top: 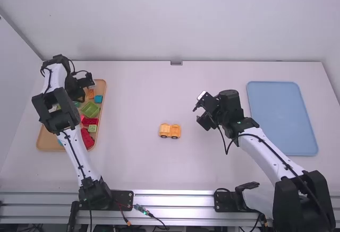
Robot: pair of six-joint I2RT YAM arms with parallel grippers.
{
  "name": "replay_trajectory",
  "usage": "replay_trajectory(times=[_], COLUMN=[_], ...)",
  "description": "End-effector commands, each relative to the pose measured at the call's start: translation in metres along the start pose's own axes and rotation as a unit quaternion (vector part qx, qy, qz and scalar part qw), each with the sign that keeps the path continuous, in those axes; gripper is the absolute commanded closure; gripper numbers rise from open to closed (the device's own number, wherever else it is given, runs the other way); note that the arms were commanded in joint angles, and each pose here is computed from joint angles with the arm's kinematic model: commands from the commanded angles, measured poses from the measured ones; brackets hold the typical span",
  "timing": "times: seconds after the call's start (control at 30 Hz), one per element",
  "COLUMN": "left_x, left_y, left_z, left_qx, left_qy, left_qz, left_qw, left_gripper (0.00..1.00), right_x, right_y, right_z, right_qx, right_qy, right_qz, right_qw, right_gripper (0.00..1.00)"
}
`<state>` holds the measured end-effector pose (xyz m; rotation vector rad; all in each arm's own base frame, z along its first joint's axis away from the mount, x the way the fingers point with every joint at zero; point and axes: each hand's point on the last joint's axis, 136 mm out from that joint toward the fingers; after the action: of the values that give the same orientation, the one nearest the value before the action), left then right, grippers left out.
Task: Assemble lego blocks to make yellow taxi
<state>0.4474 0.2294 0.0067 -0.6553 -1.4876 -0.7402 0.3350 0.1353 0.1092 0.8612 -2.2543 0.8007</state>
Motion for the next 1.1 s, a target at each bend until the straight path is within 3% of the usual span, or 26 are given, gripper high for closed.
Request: replay_trajectory(times=[0.0, 0.2, 0.27, 0.47, 0.53, 0.9, 1.07], left_x=[-0.009, -0.006, 0.002, 0.036, 0.057, 0.155, 0.181], left_y=[-0.004, 0.000, 0.005, 0.011, 0.016, -0.015, -0.031], left_z=[-0.002, 0.000, 0.001, -0.011, -0.022, -0.071, -0.090], left_qx=[0.002, 0.015, 0.037, 0.053, 0.092, 0.142, 0.148], left_qy=[-0.006, 0.001, 0.004, -0.031, -0.063, -0.218, -0.244], left_qz=[0.012, 0.003, -0.006, -0.012, -0.020, 0.030, 0.044], left_qw=[1.000, 1.000, 0.999, 0.998, 0.994, 0.965, 0.957], left_gripper=[0.75, 0.78, 0.86, 0.87, 0.94, 0.98, 0.98], right_x=[0.002, 0.002, 0.002, 0.002, 0.002, 0.002, 0.003], right_y=[0.002, 0.002, 0.001, 0.000, 0.000, -0.005, -0.010], right_z=[-0.002, -0.002, -0.003, -0.005, -0.005, -0.013, -0.022], right_qx=[-0.002, -0.001, -0.001, 0.000, 0.000, 0.003, -0.015], right_qy=[-0.004, -0.005, -0.007, -0.010, -0.010, -0.027, -0.047], right_qz=[-0.002, -0.002, 0.000, 0.002, 0.002, 0.012, 0.022], right_qw=[1.000, 1.000, 1.000, 1.000, 1.000, 1.000, 0.999], right_gripper=[0.01, 0.01, 0.01, 0.01, 0.01, 0.01, 0.01])
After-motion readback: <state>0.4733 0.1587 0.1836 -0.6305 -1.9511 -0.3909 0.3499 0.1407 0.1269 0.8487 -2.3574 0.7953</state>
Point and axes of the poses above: each hand's point on the last joint's axis, 136 mm out from that joint toward the fingers, its own x axis back along the fingers, its own y axis along the line the jaws close on, z = x × y, and after that the axes turned 1 degree about x, right-handed
